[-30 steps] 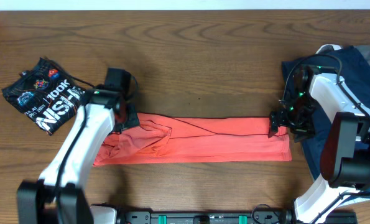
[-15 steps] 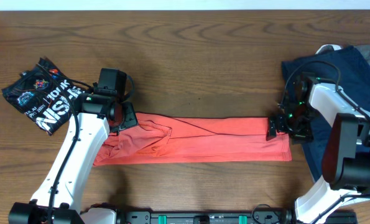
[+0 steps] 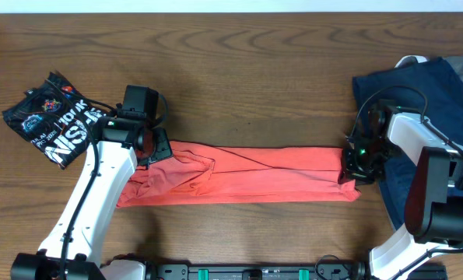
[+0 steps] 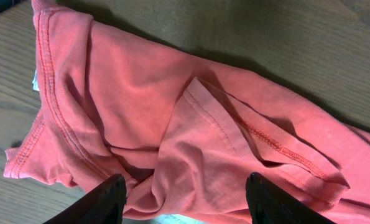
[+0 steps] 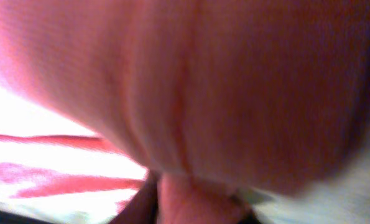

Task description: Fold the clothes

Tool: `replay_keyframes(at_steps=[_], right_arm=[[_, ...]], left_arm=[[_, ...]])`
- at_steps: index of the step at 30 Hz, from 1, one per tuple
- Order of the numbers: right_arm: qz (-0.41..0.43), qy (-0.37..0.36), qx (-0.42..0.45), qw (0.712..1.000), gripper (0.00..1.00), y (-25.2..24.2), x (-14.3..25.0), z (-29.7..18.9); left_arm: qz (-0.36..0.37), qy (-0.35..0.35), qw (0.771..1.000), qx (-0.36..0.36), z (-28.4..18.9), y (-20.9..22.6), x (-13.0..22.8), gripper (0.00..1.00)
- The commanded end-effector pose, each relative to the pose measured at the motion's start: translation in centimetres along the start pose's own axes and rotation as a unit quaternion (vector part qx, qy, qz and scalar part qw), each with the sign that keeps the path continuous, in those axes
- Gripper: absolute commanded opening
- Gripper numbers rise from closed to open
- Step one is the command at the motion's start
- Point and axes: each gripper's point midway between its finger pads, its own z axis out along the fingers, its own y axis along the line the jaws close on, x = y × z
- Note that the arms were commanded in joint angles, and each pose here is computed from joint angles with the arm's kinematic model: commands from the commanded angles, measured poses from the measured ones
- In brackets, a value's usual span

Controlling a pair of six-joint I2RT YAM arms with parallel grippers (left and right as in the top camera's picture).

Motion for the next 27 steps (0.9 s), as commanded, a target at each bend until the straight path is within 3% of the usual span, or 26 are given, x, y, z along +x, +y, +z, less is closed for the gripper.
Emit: replay_keyframes(at_steps=[1,10,16,22,27], right_arm=[[-0.010,0.009,-0.049,0.999,0.01,1.3,-0.1,0.8],[0.040,-0.058,-0.002,0.998,0.01,-1.7,-4.0,-4.8],[0.049,-0.065,0.068,0.994,0.01,-3.7,-3.9,-9.0],[0.010,-0.041,0.071,0.997,0.01,-0.9,-2.9,-10.1],[-0.024,-0.030,0.052,0.998,0.01,4.9,-2.3,-8.6]], left_arm=[[-0.006,-0.007,1.000,-0.008,-0.2,0.4,-0.4,0.63],[-0.031,-0.004,0.999,-0.016,-0.3,1.9,-0.7,0.63],[-0.060,-0.001,0.998,-0.012,-0.7,3.3,-0.7,0.63],[-0.069,0.009,0.998,0.013,-0.7,2.8,-0.5,0.63],[-0.070,0.009,0.997,0.013,-0.7,2.7,-0.5,0.63]])
